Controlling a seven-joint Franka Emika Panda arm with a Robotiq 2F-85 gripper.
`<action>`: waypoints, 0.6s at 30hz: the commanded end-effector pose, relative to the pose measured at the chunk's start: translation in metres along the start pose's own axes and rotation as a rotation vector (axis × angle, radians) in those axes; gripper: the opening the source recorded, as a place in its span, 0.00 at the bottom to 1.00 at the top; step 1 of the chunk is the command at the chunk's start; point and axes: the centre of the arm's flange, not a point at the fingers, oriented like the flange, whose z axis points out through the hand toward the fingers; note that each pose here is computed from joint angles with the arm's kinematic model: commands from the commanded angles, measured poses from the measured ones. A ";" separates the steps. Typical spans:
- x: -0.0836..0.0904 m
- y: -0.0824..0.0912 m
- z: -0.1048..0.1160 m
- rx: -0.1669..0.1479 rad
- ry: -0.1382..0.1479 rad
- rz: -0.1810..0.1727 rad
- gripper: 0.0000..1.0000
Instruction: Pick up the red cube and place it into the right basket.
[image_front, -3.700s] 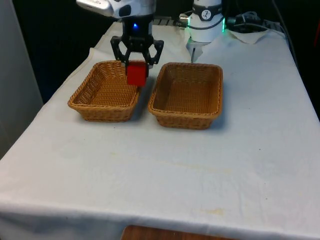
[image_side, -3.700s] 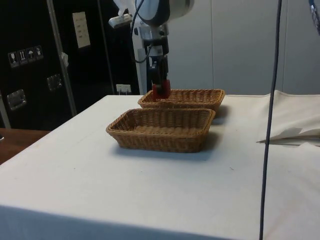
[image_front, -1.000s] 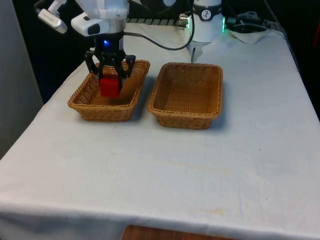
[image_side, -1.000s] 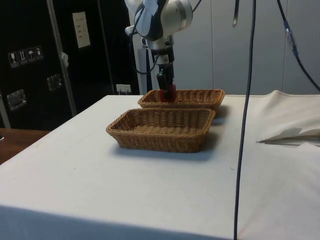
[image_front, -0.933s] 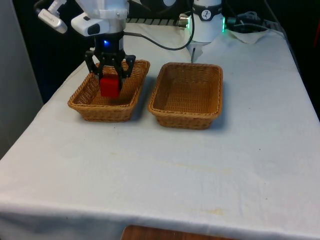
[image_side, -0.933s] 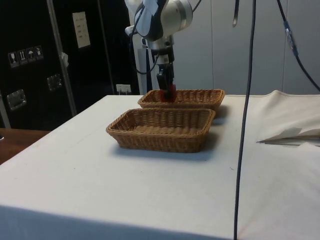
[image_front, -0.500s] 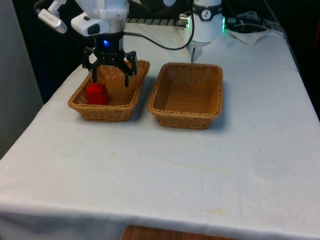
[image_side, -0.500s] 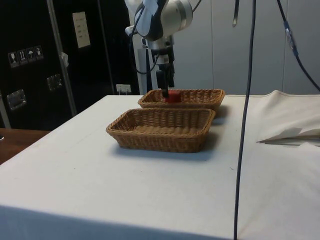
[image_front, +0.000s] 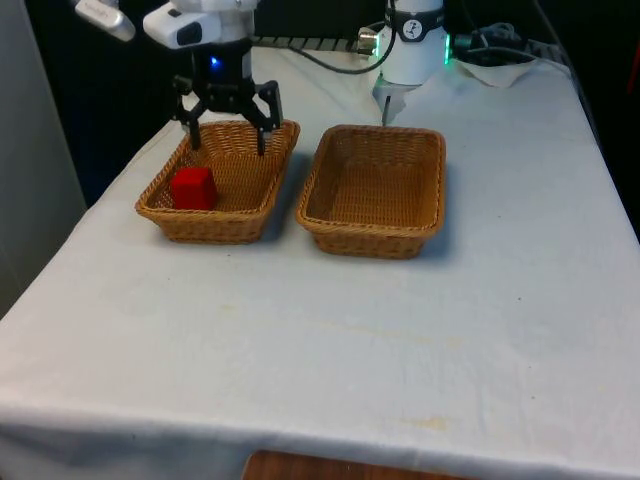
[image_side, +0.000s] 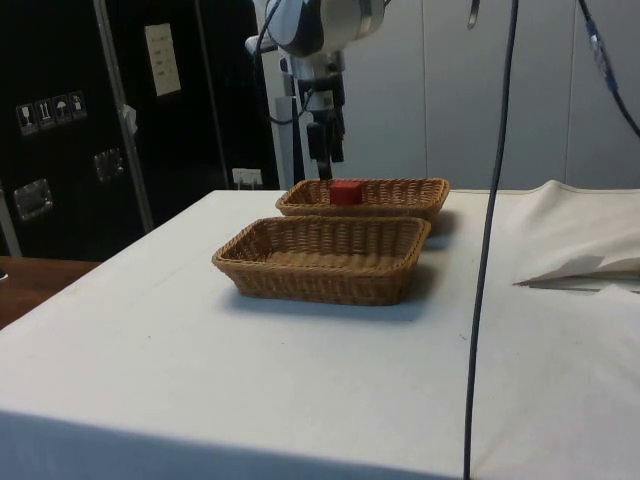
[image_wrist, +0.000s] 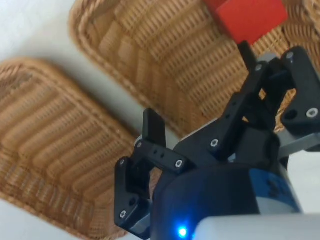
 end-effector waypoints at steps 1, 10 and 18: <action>0.000 -0.003 -0.003 -0.007 -0.004 0.003 1.00; 0.007 -0.027 -0.021 0.013 0.004 -0.012 1.00; 0.012 -0.046 -0.029 0.025 0.018 -0.035 1.00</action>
